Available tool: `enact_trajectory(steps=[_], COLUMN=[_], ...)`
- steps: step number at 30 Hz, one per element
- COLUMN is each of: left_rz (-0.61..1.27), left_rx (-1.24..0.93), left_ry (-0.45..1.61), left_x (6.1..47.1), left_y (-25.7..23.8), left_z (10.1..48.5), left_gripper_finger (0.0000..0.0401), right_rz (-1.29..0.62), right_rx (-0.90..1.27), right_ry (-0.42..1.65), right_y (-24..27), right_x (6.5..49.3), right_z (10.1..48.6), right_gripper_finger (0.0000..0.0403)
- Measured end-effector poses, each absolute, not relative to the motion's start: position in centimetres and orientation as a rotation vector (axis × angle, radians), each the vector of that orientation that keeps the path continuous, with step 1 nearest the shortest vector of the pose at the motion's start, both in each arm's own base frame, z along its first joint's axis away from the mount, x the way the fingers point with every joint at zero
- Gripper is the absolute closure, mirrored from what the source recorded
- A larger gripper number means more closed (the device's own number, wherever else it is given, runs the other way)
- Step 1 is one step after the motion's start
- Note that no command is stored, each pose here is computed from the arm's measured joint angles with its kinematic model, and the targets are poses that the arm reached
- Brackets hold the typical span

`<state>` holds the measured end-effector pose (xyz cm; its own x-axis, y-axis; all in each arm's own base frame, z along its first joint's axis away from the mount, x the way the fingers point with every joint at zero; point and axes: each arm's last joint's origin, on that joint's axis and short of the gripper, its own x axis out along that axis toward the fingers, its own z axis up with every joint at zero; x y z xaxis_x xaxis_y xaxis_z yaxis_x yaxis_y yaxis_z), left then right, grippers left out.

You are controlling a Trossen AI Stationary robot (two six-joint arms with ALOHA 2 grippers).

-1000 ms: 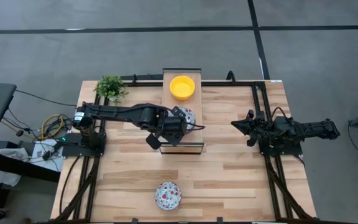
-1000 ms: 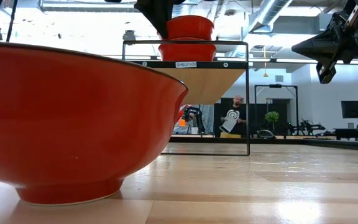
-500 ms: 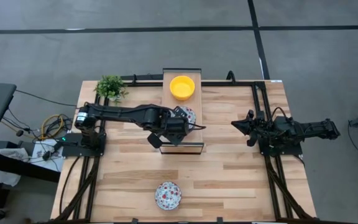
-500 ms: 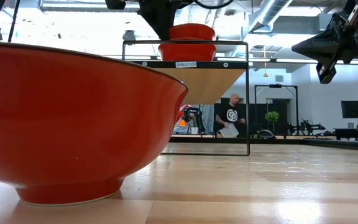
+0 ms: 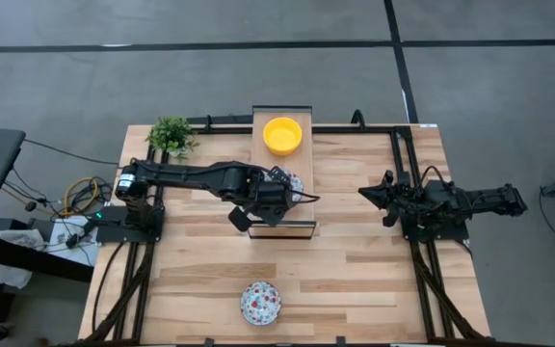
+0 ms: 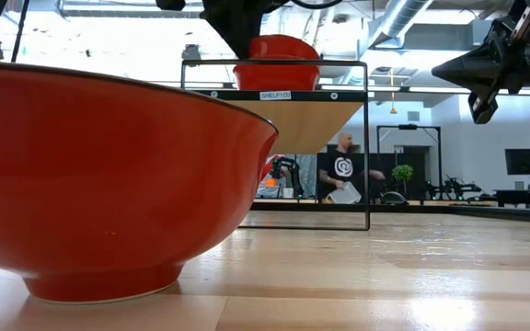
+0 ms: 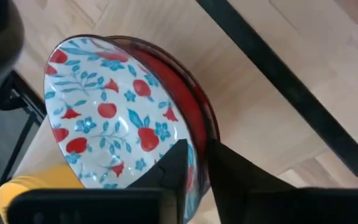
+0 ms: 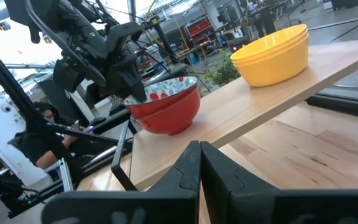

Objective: Pick & Place Mini bowls
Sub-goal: Stack the top white patterned bowl on top of the white patterned bowl on the shelf

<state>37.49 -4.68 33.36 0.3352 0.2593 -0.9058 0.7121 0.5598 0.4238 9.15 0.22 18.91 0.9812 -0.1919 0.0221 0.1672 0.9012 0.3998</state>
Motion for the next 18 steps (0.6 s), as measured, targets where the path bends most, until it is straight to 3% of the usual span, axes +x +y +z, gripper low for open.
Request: enact_trajectory(steps=[8,18], left_rz=[-0.322,-0.276], left_rx=[1.025,1.017], left_ry=[1.246,1.144], left_x=[37.3,35.7], left_y=[-4.8,-4.8], left_z=[33.6,36.3], left_gripper_finger=[0.0299,0.0290], right_rz=[-0.186,-0.186], right_rx=[0.408,0.407], right_ry=[-0.061,-0.061], right_y=[0.2,0.2], right_x=[9.2,9.1], right_z=[18.9,18.9], right_gripper_finger=[0.0403,0.0403])
